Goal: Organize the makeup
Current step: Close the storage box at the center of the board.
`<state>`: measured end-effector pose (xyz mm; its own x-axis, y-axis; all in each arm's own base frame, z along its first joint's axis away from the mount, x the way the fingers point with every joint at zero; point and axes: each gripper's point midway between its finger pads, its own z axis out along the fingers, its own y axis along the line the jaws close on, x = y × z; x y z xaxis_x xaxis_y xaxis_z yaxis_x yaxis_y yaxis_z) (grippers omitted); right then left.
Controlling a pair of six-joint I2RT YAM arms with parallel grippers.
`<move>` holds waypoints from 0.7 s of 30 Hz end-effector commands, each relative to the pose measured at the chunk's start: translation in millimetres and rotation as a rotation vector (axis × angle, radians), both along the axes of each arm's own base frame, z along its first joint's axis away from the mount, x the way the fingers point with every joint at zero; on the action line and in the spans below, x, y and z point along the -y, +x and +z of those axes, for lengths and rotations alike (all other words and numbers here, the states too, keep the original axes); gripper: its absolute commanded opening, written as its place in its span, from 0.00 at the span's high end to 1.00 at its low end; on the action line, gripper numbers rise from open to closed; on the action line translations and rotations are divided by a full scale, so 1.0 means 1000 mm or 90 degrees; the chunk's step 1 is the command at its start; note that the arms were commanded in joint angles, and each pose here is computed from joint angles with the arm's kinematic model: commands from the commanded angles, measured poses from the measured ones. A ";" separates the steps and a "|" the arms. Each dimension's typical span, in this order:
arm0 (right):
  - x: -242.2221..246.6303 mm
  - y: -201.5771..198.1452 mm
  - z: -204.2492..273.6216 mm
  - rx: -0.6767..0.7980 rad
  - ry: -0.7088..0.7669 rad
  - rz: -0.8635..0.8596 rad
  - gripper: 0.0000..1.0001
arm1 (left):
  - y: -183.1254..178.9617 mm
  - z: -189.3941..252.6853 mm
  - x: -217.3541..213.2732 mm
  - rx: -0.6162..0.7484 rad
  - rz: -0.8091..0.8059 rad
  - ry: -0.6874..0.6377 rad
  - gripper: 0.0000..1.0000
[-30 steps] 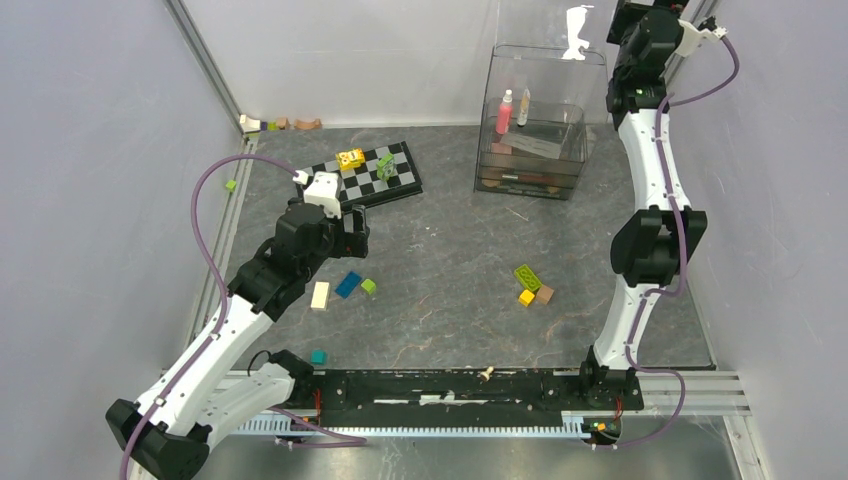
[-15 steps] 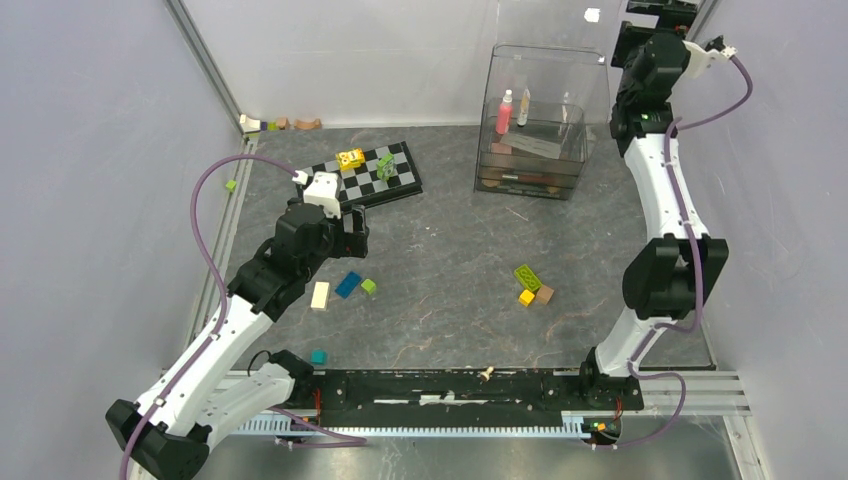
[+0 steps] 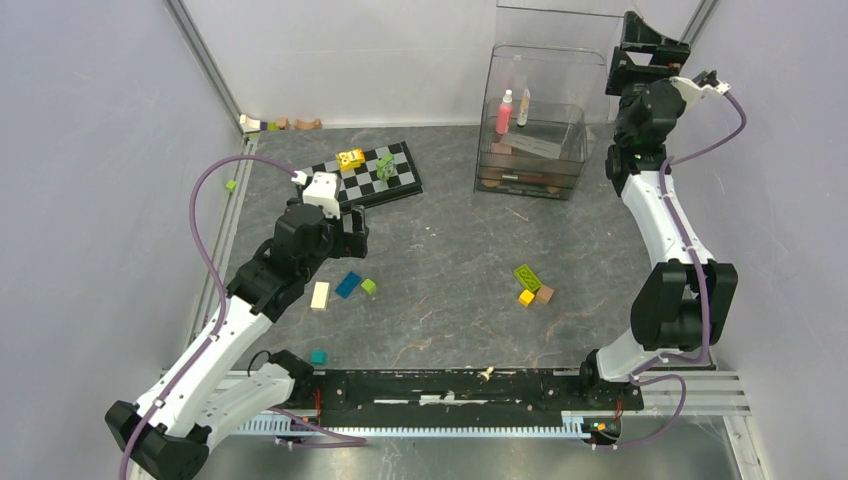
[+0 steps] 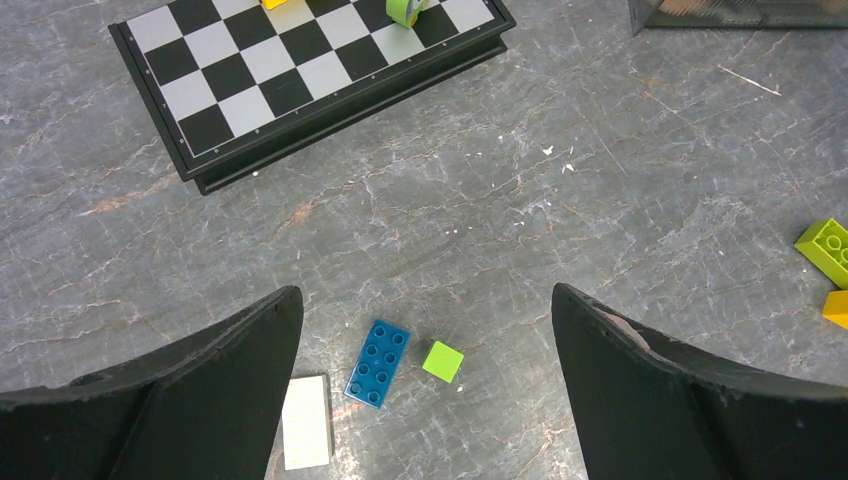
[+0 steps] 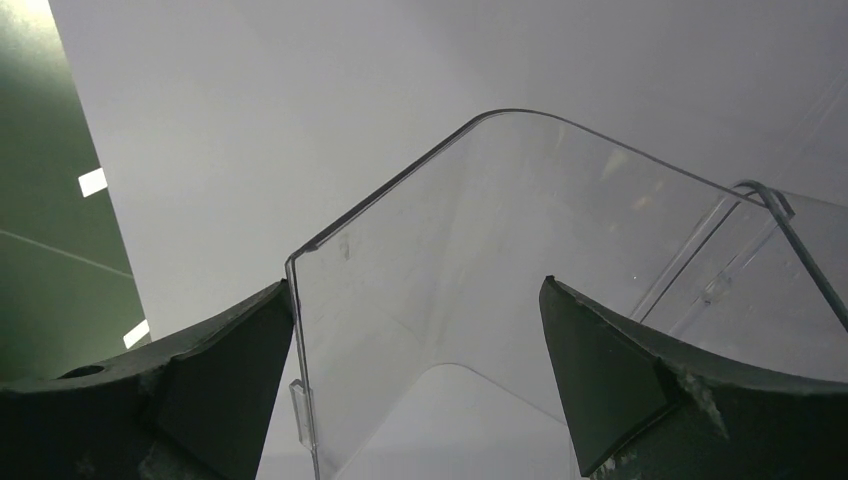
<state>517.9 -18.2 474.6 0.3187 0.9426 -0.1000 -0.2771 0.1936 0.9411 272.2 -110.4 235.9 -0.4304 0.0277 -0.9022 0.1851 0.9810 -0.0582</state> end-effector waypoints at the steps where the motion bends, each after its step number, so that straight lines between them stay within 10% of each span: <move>1: -0.022 -0.015 0.007 0.053 -0.021 0.064 0.02 | 0.001 0.005 -0.001 0.016 -0.010 0.008 0.00; 21: -0.047 -0.057 -0.002 0.094 -0.056 0.143 0.02 | 0.000 0.005 0.001 0.014 -0.017 0.005 0.00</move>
